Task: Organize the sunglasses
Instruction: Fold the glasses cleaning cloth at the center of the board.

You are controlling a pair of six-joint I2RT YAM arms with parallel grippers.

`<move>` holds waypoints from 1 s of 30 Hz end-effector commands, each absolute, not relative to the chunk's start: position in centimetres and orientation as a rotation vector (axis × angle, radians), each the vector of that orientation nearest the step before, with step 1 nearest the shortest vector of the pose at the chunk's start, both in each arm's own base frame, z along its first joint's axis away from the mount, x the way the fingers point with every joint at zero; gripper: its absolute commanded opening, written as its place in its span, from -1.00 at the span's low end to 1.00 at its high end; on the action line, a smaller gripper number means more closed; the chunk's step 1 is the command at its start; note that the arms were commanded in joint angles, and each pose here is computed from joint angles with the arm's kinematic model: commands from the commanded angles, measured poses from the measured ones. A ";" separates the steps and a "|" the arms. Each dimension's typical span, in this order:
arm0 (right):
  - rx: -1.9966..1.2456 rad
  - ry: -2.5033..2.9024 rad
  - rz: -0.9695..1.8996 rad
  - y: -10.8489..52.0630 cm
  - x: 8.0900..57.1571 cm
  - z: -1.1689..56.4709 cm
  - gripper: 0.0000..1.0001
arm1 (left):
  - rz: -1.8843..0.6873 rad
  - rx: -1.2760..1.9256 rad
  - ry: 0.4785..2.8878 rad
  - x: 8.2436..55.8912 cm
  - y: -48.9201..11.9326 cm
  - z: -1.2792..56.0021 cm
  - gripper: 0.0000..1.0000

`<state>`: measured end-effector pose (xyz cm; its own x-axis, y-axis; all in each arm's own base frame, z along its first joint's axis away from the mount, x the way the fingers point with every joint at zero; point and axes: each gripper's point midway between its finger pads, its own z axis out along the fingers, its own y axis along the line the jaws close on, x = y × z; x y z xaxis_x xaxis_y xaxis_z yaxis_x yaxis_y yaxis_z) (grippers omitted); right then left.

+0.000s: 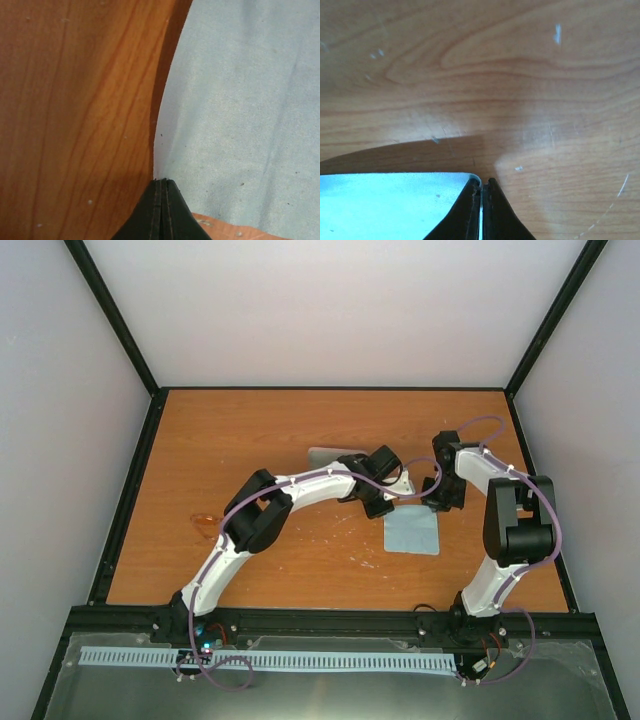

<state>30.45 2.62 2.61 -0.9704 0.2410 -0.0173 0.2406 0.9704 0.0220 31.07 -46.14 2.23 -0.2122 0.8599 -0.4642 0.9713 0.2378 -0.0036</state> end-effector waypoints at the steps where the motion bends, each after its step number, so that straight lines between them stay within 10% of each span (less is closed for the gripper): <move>1: 0.343 3.033 0.082 3.0 33.0 3.4 -0.94 | -0.358 1.655 2.029 33.6 -47.0 5.6 -0.99; 30: 0.300 2.976 0.235 4.5 31.8 5.2 -0.94 | -0.379 1.589 2.002 34.5 -46.1 8.5 -0.99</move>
<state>32.20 4.32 4.63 -0.9721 0.2087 -0.1068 0.1920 0.9701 0.1481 34.22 -46.20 5.56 -0.1685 0.8342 -0.5252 0.9623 0.2545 0.0956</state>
